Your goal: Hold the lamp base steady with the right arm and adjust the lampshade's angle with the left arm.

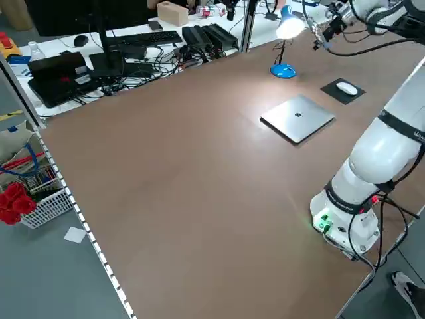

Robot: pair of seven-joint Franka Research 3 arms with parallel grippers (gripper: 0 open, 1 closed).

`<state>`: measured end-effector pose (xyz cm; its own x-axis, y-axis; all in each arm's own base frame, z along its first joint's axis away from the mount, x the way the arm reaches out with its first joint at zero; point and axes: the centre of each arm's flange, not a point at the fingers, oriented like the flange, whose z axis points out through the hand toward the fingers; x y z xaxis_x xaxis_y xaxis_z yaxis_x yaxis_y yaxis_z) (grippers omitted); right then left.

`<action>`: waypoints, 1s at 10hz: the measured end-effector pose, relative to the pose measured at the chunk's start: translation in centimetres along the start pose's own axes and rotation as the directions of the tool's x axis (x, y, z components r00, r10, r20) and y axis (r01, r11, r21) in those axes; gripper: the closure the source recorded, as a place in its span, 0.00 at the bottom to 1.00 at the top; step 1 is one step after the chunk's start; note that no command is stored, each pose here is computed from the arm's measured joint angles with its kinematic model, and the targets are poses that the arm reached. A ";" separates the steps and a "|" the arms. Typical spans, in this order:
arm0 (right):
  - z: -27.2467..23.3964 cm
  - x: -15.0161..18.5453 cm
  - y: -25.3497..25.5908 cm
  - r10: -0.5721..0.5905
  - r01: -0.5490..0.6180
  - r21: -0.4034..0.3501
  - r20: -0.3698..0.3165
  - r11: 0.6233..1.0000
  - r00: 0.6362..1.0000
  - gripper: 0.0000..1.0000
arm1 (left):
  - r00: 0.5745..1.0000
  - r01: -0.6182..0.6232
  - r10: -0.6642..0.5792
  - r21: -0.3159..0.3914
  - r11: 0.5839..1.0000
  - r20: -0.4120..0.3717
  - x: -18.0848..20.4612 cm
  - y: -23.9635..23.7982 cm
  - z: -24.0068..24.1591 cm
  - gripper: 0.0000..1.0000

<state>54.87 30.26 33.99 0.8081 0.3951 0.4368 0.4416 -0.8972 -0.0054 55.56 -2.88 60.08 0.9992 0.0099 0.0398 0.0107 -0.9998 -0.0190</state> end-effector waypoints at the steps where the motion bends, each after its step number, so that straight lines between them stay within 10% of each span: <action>1: -5.4 0.6 1.4 0.063 -0.058 -0.060 0.082 0.996 0.995 0.00 | 1.000 0.005 -0.005 0.000 1.000 -0.006 0.0 -0.1 -0.4 0.00; 5: -22.7 0.5 11.8 0.363 -0.318 -0.190 0.297 0.929 0.883 0.00 | 1.000 0.012 -0.012 -0.001 1.000 -0.016 -0.2 0.1 -1.2 0.00; 10: -30.3 -2.9 27.0 0.629 -0.561 -0.287 0.298 0.776 0.718 0.00 | 0.999 0.043 -0.044 -0.010 0.999 -0.025 -0.6 -1.4 -2.0 0.01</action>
<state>52.66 -1.09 59.85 0.9742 -0.2219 0.0424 -0.2224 -0.9749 0.0091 54.85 -1.51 62.09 0.9965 0.0529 0.0654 0.0536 -0.9985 -0.0076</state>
